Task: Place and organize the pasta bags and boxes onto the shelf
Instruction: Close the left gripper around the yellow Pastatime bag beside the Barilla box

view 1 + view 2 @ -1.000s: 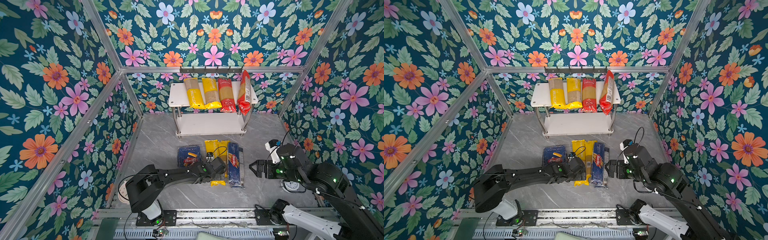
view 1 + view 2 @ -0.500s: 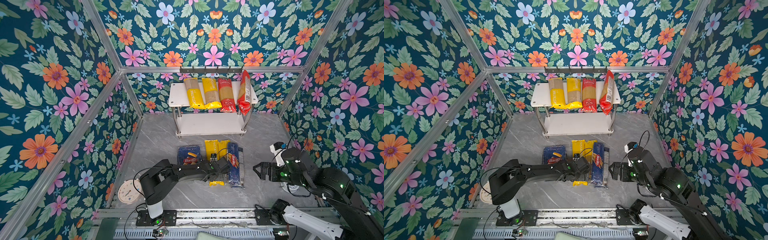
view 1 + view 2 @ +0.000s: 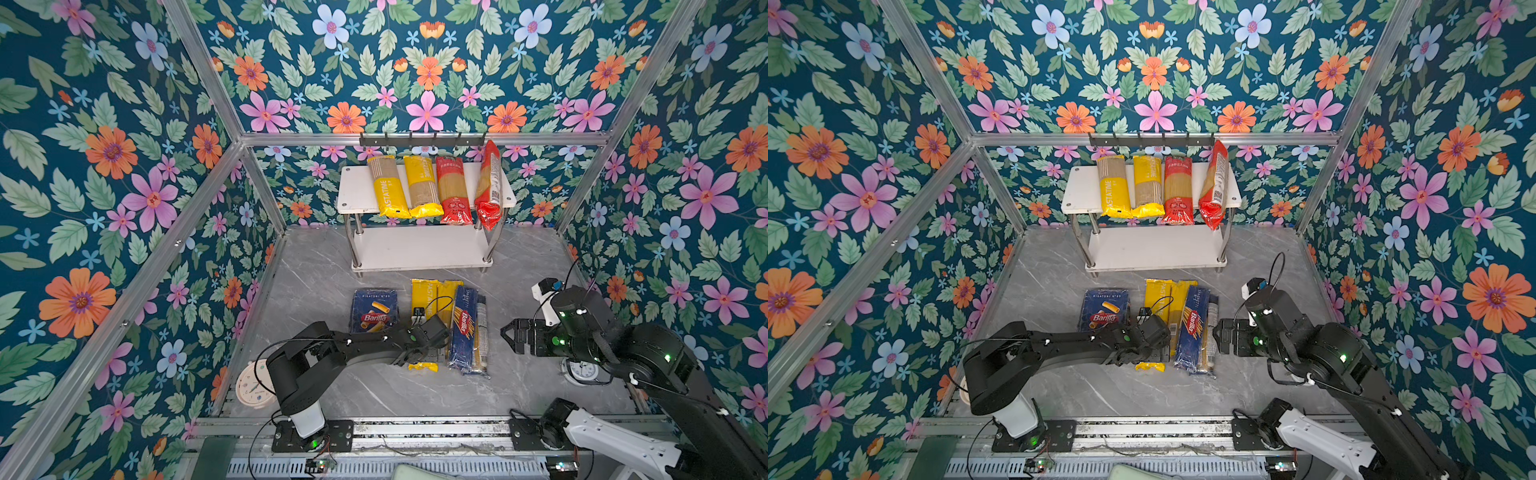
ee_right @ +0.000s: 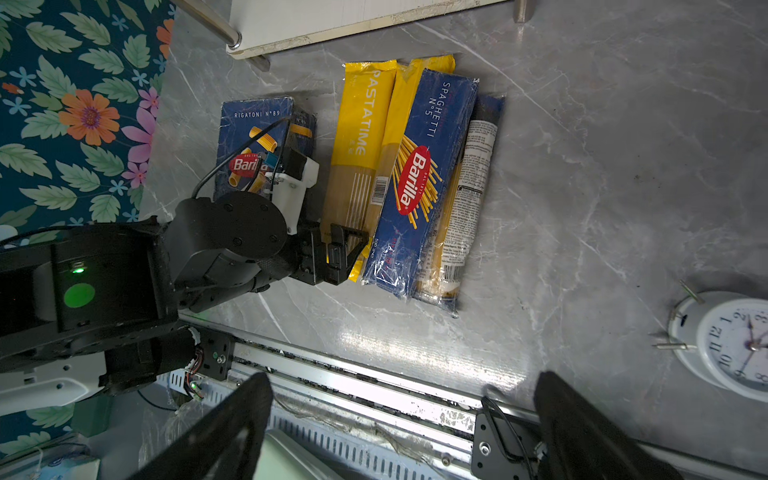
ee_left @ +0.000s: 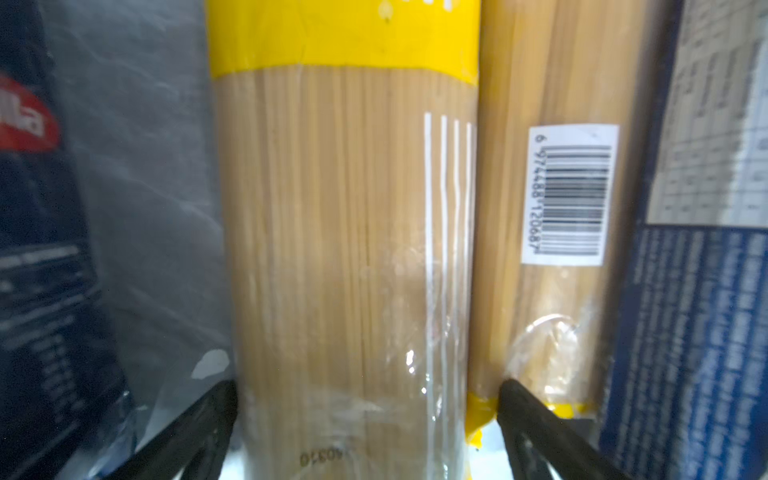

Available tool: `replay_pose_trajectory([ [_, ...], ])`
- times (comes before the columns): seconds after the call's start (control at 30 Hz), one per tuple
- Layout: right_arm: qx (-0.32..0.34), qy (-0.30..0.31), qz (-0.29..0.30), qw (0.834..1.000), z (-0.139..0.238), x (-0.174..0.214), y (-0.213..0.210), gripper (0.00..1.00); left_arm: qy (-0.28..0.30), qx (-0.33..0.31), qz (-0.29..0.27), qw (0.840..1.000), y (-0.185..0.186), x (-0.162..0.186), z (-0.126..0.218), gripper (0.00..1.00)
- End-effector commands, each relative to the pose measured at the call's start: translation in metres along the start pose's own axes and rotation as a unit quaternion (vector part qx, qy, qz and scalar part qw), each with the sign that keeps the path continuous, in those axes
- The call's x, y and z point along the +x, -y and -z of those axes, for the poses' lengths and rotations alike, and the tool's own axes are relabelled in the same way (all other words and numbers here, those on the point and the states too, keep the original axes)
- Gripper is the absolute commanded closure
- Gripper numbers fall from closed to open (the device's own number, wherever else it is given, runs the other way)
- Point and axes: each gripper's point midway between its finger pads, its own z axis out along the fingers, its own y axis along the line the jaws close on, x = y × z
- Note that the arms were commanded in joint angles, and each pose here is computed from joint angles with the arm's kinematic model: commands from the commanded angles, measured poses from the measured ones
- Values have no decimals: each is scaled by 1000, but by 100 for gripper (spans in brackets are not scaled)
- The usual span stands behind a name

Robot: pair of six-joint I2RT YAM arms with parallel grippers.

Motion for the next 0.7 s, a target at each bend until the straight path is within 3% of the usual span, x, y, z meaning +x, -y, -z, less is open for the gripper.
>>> replay_pose_trajectory([
  [0.0, 4, 11, 8, 1000, 1, -6, 0, 1, -15, -50, -6, 999, -28, 10, 4, 1],
  [0.27, 5, 9, 12, 1000, 1, -5, 0, 1, -2, -44, 10, 999, -41, 6, 9, 1],
  [0.67, 13, 7, 19, 1000, 3, -4, 4, 1, -10, -42, -9, 999, -24, -1, -4, 1],
])
